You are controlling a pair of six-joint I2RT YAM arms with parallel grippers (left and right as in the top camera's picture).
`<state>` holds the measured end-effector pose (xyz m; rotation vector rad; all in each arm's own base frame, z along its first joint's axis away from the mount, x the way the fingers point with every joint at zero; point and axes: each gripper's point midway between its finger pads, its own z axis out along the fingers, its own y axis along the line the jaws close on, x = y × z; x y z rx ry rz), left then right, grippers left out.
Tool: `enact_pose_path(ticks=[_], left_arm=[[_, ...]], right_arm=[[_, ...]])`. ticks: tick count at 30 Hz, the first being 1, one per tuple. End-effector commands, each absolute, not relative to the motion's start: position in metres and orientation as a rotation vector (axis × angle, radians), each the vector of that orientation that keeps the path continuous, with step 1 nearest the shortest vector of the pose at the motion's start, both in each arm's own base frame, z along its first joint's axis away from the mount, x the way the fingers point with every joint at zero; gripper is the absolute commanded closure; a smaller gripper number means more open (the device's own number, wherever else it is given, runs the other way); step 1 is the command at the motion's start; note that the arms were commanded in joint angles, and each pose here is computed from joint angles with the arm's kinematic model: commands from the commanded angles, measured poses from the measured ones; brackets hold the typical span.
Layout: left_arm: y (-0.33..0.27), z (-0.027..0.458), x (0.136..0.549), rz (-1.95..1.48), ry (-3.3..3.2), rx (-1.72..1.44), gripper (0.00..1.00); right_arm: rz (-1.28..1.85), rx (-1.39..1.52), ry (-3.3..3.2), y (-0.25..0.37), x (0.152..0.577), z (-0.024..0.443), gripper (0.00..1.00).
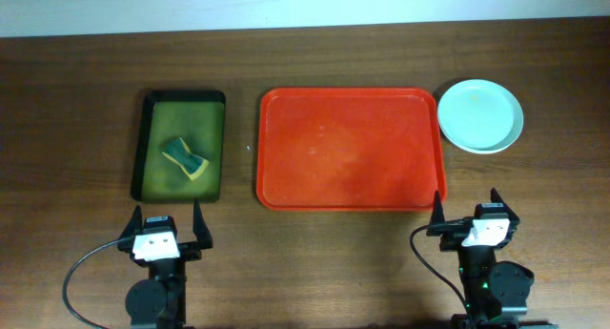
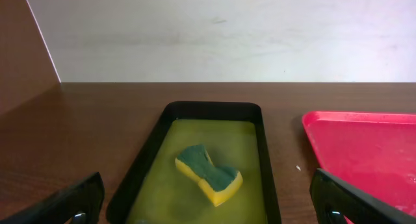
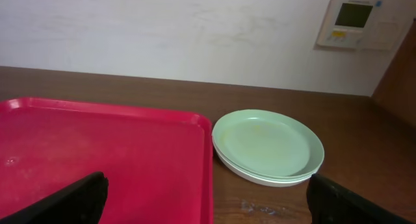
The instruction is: Clean dirty plates on tray and stack at the side
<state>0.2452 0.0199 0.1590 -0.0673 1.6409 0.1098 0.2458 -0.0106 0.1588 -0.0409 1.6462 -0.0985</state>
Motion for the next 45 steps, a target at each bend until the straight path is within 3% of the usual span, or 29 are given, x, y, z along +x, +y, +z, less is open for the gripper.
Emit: enact_pose_path(ticks=[1,45], left_arm=[[0.0181,0.1581,0.2451,0.115,1.644,-0.043,0.01],[0.0181,0.1579,0.2451,0.115,1.645,-0.043,0.01]], right_arm=[[-0.076,0.015,1.652,-0.0135,0.2456,0.1552,0.02],[-0.042,0.051,1.65,-0.0134,0.2456,0.1554,0.02]])
